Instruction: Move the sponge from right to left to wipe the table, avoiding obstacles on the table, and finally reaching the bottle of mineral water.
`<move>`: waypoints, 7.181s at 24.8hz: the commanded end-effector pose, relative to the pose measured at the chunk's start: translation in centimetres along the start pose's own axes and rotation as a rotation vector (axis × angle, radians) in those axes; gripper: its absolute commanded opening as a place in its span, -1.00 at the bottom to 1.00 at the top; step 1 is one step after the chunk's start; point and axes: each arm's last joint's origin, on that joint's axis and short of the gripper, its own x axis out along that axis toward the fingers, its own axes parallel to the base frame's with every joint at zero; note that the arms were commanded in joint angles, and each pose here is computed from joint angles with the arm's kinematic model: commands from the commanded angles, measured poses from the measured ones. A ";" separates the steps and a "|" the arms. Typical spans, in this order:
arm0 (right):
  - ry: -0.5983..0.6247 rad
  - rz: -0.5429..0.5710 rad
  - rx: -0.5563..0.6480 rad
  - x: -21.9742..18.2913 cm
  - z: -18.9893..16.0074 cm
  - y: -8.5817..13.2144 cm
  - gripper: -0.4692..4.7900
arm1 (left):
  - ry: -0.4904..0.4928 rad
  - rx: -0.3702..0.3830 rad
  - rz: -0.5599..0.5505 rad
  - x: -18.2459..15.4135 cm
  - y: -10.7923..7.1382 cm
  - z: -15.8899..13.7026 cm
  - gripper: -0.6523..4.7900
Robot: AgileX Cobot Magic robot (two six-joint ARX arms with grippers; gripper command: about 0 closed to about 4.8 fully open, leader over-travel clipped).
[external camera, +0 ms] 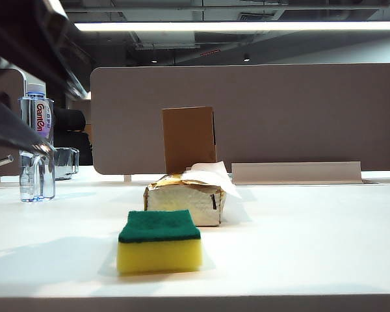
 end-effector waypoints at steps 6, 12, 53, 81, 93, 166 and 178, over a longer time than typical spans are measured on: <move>-0.006 0.011 0.002 -0.1 0.0 0.1 -0.05 | 0.060 -0.044 0.021 4.3 2.8 0.9 0.92; -0.006 0.011 0.005 -0.1 0.0 0.1 -0.05 | 0.089 -0.105 -0.003 6.7 4.1 0.8 0.94; -0.002 0.032 0.012 -0.1 0.0 0.2 -0.07 | 0.168 -0.078 -0.003 13.0 3.0 -0.1 -0.54; -0.002 0.033 0.011 -0.1 0.0 0.2 -0.07 | 0.183 -0.176 0.248 11.3 5.8 -0.5 -0.78; -0.003 0.028 0.011 -0.1 0.0 0.2 -0.07 | 0.231 -0.197 0.332 8.2 8.2 -1.2 -0.78; 0.000 0.050 0.067 -0.1 0.2 0.2 -0.07 | -0.086 -0.335 0.697 -2.3 25.1 4.6 -0.78; 0.004 0.053 0.071 -0.1 0.1 0.2 -0.07 | -0.172 -0.303 0.618 -3.3 24.8 7.2 -0.72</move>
